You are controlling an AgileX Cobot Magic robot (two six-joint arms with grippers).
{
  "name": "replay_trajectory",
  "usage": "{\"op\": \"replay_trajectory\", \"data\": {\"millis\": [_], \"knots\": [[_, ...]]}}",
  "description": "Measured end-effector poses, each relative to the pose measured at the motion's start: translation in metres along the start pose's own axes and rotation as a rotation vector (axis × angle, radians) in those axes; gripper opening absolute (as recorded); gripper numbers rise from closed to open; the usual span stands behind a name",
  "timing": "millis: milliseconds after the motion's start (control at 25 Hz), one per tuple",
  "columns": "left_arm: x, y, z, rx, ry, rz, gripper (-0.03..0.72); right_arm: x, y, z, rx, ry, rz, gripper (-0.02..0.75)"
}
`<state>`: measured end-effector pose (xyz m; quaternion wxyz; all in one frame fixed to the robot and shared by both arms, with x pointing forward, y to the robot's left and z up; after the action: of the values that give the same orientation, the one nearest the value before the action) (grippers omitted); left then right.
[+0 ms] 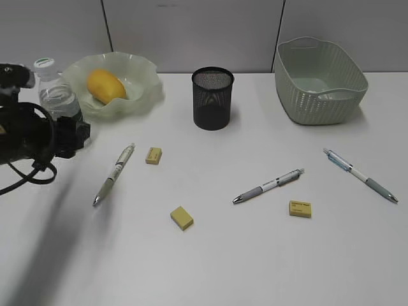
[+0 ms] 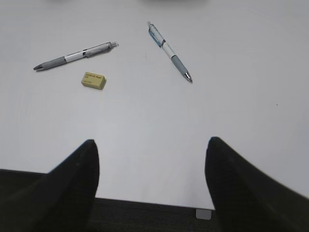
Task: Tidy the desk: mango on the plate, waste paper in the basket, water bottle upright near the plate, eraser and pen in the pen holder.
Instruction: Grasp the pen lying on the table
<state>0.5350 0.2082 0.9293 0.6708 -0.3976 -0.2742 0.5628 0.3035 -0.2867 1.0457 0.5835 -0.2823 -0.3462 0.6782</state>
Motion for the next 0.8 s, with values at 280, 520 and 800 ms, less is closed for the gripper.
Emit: {"op": "replay_trajectory", "data": {"millis": [280, 520, 800], "knots": [[-0.010, -0.035, 0.052, 0.417, 0.030, -0.090, 0.543, 0.000, 0.000, 0.000, -0.004, 0.000, 0.000, 0.542], [-0.009, -0.043, 0.103, 0.703, 0.019, -0.105, 0.510, 0.000, 0.000, 0.000, -0.004, 0.000, -0.001, 0.542], [-0.007, -0.033, 0.154, 0.731, 0.023, -0.106, 0.465, 0.000, -0.001, 0.000, -0.010, 0.000, -0.001, 0.542]]}}
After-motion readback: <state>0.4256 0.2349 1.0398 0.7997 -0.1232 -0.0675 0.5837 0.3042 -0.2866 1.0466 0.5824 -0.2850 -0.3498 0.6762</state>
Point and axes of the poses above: a point on each arm's last joint axis where the gripper is mounted, z pointing back along that axis away from the gripper, x along the wrist's bending axis when the last joint is at zero, y = z × x, the point moved 3 cm from there along -z, pointing out along that axis toward the gripper, and after that the axes turned 1 degree about z, right-handed, at the moved point
